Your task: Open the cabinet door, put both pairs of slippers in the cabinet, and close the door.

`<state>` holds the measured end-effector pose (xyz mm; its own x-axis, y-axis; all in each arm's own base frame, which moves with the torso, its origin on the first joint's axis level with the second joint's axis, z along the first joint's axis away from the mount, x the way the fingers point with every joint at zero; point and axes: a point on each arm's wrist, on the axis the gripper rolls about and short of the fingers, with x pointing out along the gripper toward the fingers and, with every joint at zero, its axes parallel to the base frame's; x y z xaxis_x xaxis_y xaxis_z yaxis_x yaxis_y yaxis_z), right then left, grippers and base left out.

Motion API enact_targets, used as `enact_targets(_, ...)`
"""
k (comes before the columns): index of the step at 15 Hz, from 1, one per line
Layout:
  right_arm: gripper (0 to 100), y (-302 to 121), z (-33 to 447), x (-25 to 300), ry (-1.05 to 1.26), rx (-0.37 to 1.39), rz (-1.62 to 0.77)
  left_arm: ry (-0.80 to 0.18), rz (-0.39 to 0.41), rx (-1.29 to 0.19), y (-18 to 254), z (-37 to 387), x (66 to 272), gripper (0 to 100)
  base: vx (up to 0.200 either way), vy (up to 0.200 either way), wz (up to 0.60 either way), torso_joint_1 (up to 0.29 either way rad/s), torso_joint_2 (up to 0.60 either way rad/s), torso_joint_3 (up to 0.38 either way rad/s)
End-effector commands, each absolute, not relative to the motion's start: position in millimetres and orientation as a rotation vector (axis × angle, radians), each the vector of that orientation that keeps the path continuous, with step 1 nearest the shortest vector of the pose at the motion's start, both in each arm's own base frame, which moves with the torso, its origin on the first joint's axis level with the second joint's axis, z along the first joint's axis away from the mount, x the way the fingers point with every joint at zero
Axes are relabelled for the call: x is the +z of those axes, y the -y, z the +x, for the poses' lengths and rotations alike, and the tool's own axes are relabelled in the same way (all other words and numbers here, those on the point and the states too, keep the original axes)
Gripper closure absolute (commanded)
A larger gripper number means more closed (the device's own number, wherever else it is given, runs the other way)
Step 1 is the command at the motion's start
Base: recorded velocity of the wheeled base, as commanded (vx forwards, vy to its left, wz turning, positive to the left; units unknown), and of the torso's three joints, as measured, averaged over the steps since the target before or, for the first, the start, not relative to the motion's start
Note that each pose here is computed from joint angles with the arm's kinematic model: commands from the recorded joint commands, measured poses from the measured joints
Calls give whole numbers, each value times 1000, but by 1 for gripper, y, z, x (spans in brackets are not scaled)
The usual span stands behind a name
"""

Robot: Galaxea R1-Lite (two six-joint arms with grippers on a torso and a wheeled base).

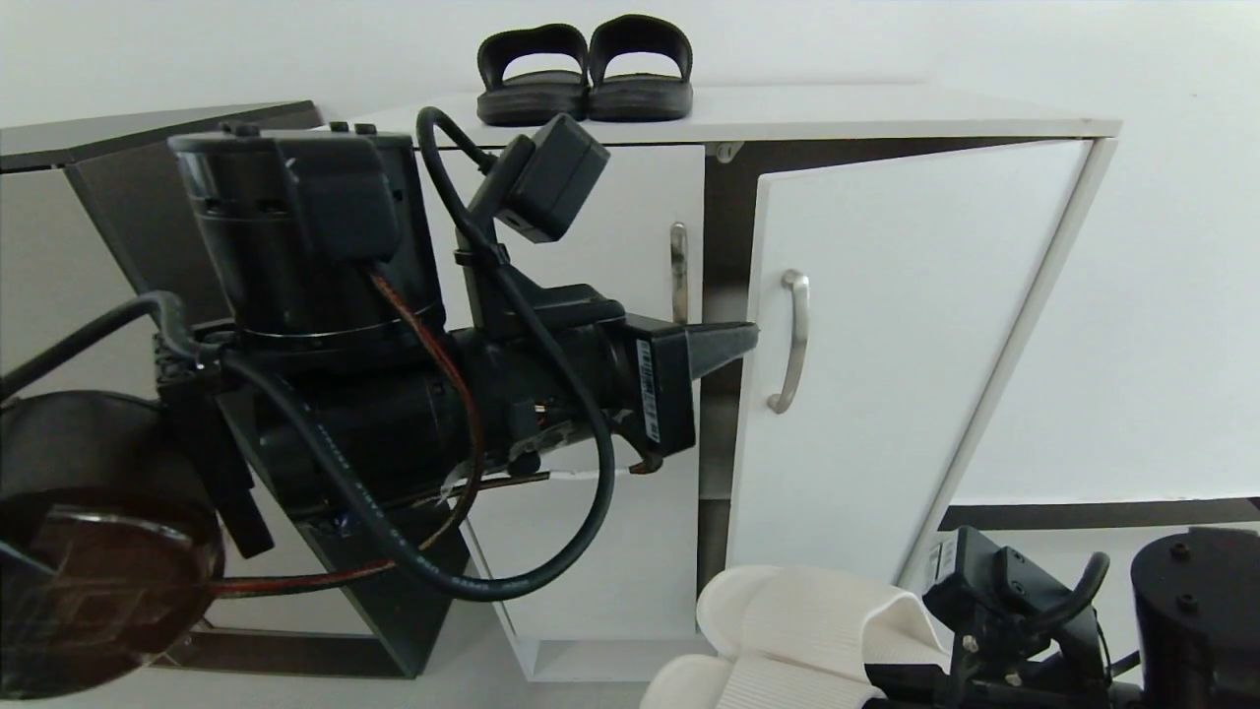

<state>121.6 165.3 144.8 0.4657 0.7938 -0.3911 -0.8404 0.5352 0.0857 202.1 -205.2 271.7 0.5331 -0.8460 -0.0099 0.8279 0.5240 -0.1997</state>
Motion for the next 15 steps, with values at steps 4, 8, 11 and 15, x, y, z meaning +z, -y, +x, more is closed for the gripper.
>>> enact_targets(4,100,-172,121,139,-429,976,-154,-95,-196,-911,199,238,266,100,0,0,0,0,0,0)
enact_targets(8,100,-171,118,134,-486,973,-189,-87,-227,-919,216,260,270,100,0,0,0,0,0,0)
enact_targets(11,100,-172,116,132,-500,982,-199,-53,-233,-929,225,270,277,100,0,0,0,0,0,0)
enact_targets(15,100,-174,116,128,-517,983,-208,-54,-233,-921,231,276,274,100,0,0,0,0,0,0)
